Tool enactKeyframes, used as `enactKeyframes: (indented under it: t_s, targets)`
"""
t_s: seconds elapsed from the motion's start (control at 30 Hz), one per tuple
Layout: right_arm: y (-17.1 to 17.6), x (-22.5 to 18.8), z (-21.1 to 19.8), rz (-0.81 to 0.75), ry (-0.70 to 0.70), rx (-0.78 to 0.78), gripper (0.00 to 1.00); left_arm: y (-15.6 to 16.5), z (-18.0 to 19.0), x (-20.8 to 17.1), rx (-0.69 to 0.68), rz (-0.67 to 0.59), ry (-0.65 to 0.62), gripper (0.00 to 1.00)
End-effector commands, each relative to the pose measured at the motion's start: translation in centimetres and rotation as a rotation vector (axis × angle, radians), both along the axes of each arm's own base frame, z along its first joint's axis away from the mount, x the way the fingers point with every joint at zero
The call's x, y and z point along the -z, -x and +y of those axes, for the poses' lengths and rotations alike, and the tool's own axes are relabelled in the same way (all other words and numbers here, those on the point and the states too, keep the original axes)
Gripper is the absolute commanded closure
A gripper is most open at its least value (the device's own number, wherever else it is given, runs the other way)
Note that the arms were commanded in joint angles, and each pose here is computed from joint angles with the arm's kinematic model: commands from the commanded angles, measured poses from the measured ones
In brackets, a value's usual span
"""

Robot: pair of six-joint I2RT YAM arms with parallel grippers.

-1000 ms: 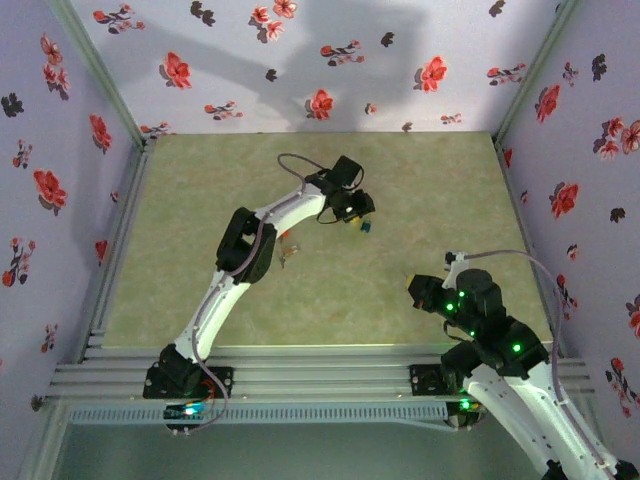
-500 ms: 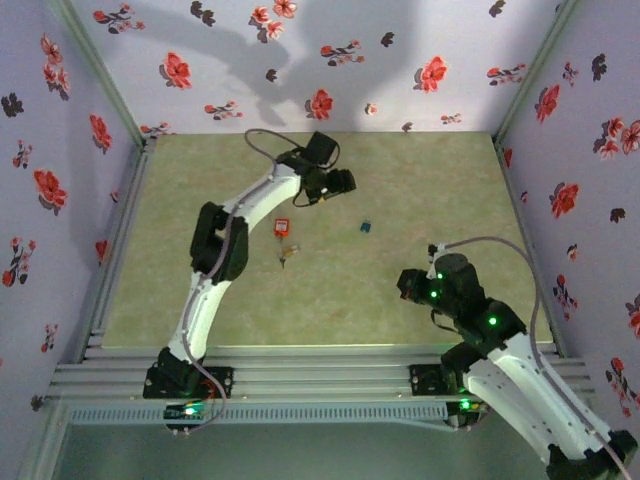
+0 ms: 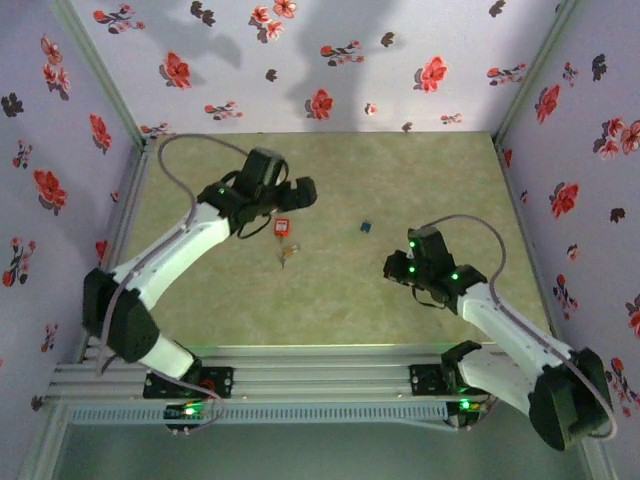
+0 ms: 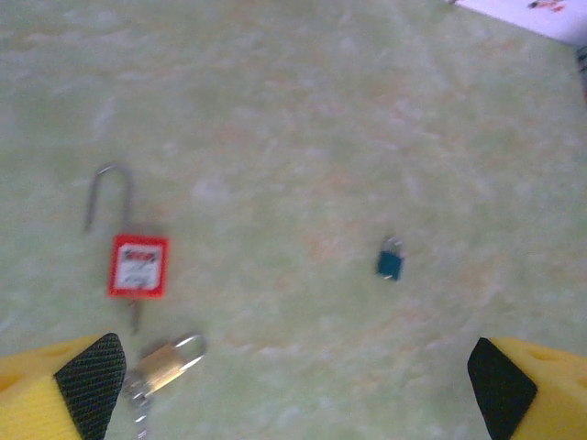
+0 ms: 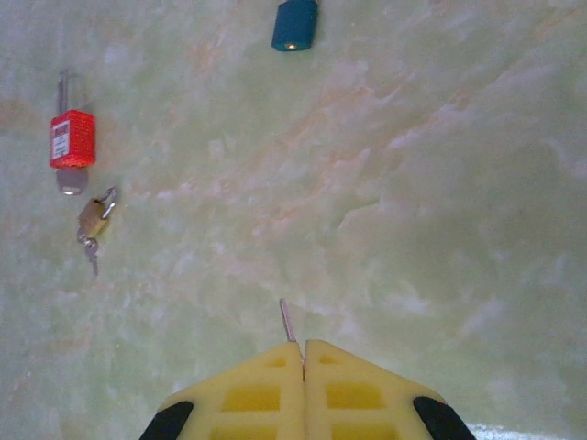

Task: Lock with the key

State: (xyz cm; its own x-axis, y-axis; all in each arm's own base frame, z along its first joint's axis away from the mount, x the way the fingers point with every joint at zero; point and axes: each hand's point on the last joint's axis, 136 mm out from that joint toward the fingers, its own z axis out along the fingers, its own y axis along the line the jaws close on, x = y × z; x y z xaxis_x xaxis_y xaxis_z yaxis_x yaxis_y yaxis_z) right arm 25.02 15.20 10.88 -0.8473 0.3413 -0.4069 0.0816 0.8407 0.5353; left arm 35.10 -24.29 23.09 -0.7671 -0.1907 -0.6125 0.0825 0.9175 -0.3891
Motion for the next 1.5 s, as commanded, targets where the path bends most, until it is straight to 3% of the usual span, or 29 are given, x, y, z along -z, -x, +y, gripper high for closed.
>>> enactKeyframes:
  t_s: [0.0, 0.23, 0.57, 0.97, 1.47]
  targets:
    - [-2.8, -2.3, 1.1, -0.071, -0.037, -0.023, 1.0, 1.1, 2.6, 0.6, -0.04, -0.086, -0.046, 0.0]
    - [-6.3, -0.8, 0.6, -0.018, -0.024, 0.01, 1.0, 4.8, 7.3, 2.9, -0.101, -0.157, -0.062, 0.0]
    - [-11.4, 1.4, 0.4, 0.069, -0.025, 0.03, 1.0, 6.8, 11.4, 5.0, -0.181, -0.232, -0.091, 0.0]
    - [-14.4, 4.8, 1.2, 0.154, -0.011, 0.027, 1.0, 7.1, 13.4, 6.0, -0.252, -0.262, -0.101, 0.0]
    - [-16.2, 6.6, 0.5, 0.174, -0.011, 0.05, 1.0, 7.2, 13.4, 6.4, -0.25, -0.26, -0.103, 0.0]
